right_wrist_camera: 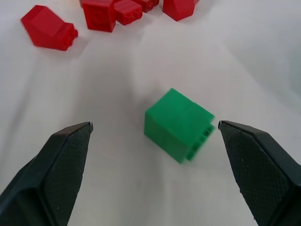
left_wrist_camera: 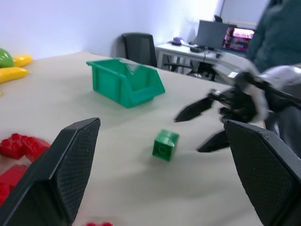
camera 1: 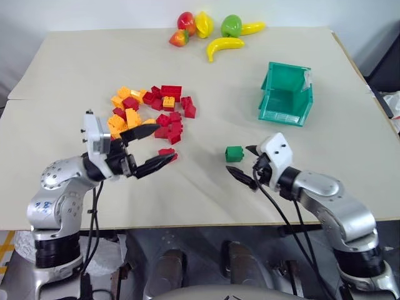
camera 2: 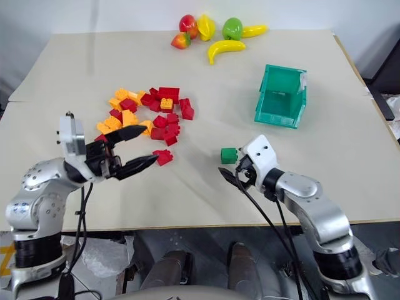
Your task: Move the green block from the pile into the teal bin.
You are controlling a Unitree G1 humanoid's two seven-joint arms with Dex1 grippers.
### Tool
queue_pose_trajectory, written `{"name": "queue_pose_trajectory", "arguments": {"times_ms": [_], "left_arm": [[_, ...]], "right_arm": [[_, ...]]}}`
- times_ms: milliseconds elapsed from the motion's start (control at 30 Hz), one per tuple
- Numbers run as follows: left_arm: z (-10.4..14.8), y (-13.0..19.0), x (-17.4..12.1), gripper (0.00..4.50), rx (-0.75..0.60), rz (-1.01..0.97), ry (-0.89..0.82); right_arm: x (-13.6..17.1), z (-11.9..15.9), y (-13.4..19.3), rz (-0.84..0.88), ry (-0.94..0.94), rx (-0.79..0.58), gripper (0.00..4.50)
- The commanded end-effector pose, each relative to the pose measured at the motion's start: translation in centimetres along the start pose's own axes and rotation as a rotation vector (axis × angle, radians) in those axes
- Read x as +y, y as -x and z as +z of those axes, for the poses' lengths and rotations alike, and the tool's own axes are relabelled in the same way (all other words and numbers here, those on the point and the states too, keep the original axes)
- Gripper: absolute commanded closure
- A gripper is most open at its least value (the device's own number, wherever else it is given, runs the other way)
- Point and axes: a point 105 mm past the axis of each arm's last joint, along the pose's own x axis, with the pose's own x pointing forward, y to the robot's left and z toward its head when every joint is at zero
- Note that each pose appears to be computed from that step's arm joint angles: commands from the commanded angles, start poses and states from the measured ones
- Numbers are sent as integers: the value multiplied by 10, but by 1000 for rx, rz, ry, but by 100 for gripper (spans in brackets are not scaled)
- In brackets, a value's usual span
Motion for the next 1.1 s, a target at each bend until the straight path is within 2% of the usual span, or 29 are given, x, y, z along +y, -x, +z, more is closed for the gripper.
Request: {"name": "queue_pose_trajectory", "arguments": {"times_ms": [33,333,433,567,600,767,1000,1100], "left_arm": [[10,15,-13,2,-6,-10,-70],[9,21,-20,2,14,11,-79],[8,22,-19,0,21,16,-91],[10,22,-13,0,10,35,-133],[12,20,-11,0,3,32,-149],[17,8,-7,0,16,-1,-226],[29,-23,8,0,15,17,-276],[30,-32,12,0,8,25,-271]], "right_arm": [[-10,-3,-19,-65,8,-3,0],[-14,1,-51,-90,3,-12,0],[-11,4,-48,-75,-3,-9,54],[-7,15,-38,-42,0,-33,187],[-9,19,-34,-44,8,-43,195],[-23,51,-19,-68,69,-120,195],[-94,104,-14,-263,175,-205,195],[-113,111,-22,-293,181,-198,195]]}}
